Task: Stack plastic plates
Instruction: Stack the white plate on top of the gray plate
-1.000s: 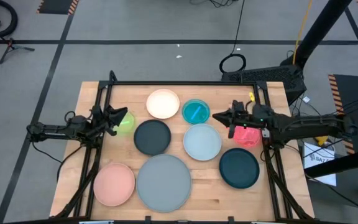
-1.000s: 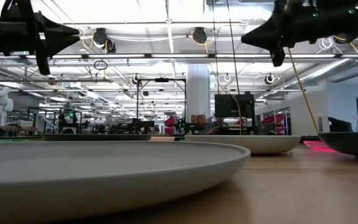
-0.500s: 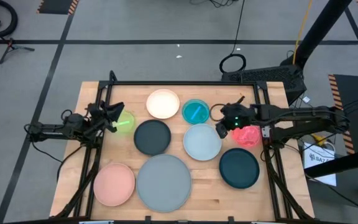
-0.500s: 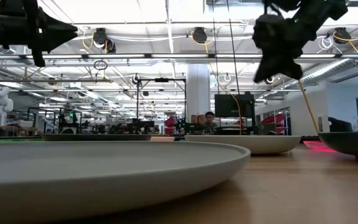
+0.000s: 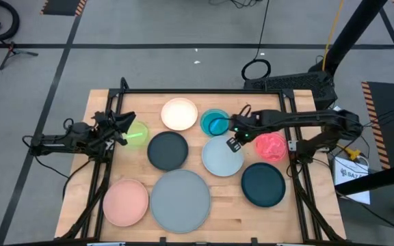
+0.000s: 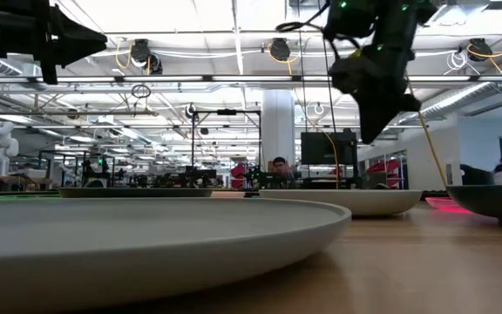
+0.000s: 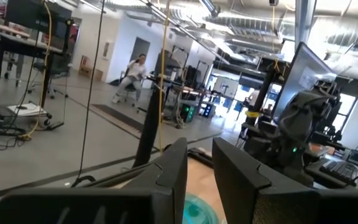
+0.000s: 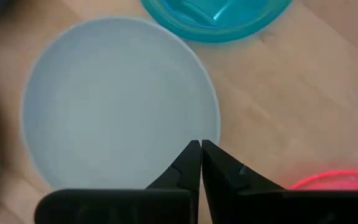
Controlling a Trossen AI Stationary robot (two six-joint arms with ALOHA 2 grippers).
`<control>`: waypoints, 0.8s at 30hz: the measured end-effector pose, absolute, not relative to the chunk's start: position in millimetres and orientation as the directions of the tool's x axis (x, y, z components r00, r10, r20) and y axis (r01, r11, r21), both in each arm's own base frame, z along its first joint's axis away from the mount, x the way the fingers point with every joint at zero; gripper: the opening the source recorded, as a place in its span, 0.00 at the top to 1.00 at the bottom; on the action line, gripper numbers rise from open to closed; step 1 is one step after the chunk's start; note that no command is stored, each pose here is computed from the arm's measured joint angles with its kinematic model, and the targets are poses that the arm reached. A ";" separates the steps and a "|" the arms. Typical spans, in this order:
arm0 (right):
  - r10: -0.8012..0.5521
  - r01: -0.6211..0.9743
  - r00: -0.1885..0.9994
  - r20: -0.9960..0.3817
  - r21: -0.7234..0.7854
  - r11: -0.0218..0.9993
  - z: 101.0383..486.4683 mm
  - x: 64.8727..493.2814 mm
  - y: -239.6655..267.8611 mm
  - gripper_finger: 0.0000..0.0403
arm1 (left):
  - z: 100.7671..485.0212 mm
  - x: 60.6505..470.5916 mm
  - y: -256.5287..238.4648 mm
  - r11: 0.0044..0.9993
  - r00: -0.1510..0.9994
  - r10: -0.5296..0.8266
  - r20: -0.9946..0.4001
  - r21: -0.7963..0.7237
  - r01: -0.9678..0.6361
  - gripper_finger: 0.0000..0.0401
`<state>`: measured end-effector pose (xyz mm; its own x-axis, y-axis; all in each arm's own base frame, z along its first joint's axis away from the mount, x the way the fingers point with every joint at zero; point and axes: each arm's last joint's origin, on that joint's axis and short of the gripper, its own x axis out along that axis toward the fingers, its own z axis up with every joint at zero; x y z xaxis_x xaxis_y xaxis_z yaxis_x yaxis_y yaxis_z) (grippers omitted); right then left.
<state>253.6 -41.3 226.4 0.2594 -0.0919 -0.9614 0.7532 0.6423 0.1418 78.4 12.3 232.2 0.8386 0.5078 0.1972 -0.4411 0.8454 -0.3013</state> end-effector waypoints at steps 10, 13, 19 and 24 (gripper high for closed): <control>-0.081 0.674 0.159 -0.984 0.049 0.737 192.8 273.8 -45.0 0.97 | 231.6 78.6 12.2 0.849 0.841 0.506 0.191 -0.283 -0.446 0.80; -0.080 0.675 0.162 -0.984 0.051 0.736 188.4 277.3 -45.7 0.95 | 231.6 78.6 12.2 0.850 0.841 0.506 0.191 -0.279 -0.448 0.80; -0.104 0.712 0.154 -0.983 0.038 0.702 186.9 277.9 -46.5 0.79 | 231.3 78.7 12.2 0.850 0.842 0.506 0.188 -0.278 -0.449 0.80; -0.104 0.723 0.140 -0.985 0.030 0.690 186.6 276.5 -47.8 0.61 | 230.2 79.0 12.2 0.850 0.844 0.506 0.179 -0.273 -0.451 0.80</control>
